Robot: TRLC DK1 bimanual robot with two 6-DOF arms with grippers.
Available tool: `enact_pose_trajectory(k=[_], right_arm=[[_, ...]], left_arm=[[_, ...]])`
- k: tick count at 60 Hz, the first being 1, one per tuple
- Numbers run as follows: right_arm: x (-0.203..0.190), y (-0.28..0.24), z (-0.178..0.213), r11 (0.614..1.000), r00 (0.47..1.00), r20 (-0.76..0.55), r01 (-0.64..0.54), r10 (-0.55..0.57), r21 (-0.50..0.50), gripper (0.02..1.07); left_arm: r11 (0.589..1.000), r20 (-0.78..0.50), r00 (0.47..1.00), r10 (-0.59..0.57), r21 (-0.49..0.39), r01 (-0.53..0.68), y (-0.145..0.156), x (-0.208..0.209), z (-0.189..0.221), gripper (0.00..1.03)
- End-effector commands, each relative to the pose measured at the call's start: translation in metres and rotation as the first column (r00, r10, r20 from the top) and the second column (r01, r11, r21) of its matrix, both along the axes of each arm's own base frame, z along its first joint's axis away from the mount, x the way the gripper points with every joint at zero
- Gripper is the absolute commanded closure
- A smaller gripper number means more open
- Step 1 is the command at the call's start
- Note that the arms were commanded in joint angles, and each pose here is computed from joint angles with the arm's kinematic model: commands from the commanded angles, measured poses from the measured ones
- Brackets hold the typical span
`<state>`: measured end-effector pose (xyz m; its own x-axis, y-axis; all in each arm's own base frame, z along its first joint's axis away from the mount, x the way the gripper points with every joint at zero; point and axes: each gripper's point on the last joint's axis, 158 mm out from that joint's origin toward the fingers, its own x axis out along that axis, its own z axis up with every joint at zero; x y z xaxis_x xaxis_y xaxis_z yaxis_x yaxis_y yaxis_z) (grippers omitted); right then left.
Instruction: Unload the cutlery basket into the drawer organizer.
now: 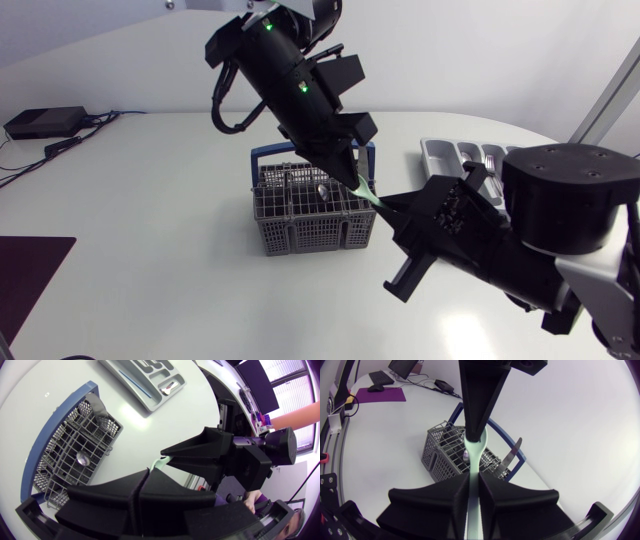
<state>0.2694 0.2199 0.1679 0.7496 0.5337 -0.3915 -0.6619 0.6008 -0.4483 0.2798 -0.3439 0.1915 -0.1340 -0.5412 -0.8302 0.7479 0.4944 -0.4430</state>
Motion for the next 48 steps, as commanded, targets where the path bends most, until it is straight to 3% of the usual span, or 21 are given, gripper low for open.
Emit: enact_pose_trajectory(k=[1, 7, 15, 16, 17, 22, 26, 34, 48], right_arm=[[0.000, 0.005, 0.006, 1.000, 1.000, 0.020, -0.020, 0.020, -0.010, 1.01], [0.000, 0.005, 0.003, 1.000, 1.000, 0.013, -0.021, 0.021, -0.018, 1.01], [-0.004, 0.002, -0.001, 0.999, 1.000, 0.010, -0.025, 0.025, -0.030, 1.01], [-0.004, 0.001, -0.001, 0.999, 1.000, 0.008, -0.025, 0.025, -0.030, 1.01], [-0.005, 0.000, -0.003, 0.999, 1.000, 0.006, -0.027, 0.027, -0.033, 1.01], [-0.010, -0.003, -0.004, 0.999, 0.999, 0.004, -0.038, 0.038, -0.037, 1.01], [-0.015, -0.006, -0.006, 0.998, 0.999, -0.006, -0.050, 0.050, -0.037, 1.01], [-0.017, -0.024, -0.011, 0.998, 0.998, -0.025, -0.050, 0.049, -0.033, 1.01], [-0.009, -0.072, -0.018, 0.999, 0.997, -0.065, -0.041, 0.041, -0.012, 1.01]], left_arm=[[1.000, -0.033, 0.999, 0.003, 0.011, -0.003, -0.003, -0.003, -0.006, 0.87], [1.000, -0.030, 1.000, 0.005, 0.008, -0.004, -0.003, -0.003, -0.004, 0.77], [1.000, -0.009, 1.000, 0.010, -0.008, -0.010, -0.003, 0.001, 0.004, 0.38], [1.000, -0.002, 1.000, 0.015, -0.014, -0.015, -0.002, 0.003, 0.007, 0.27], [1.000, 0.002, 1.000, 0.016, -0.018, -0.016, -0.002, 0.004, 0.009, 0.22], [0.999, 0.027, 0.999, 0.033, -0.041, -0.032, 0.000, 0.013, 0.019, 0.11], [0.997, 0.047, 0.997, 0.053, -0.059, -0.050, 0.004, 0.022, 0.027, 0.07], [0.993, 0.073, 0.993, 0.091, -0.079, -0.085, 0.014, 0.037, 0.037, 0.07], [0.991, 0.069, 0.989, 0.130, -0.027, -0.129, 0.037, 0.048, 0.022, 0.07]])
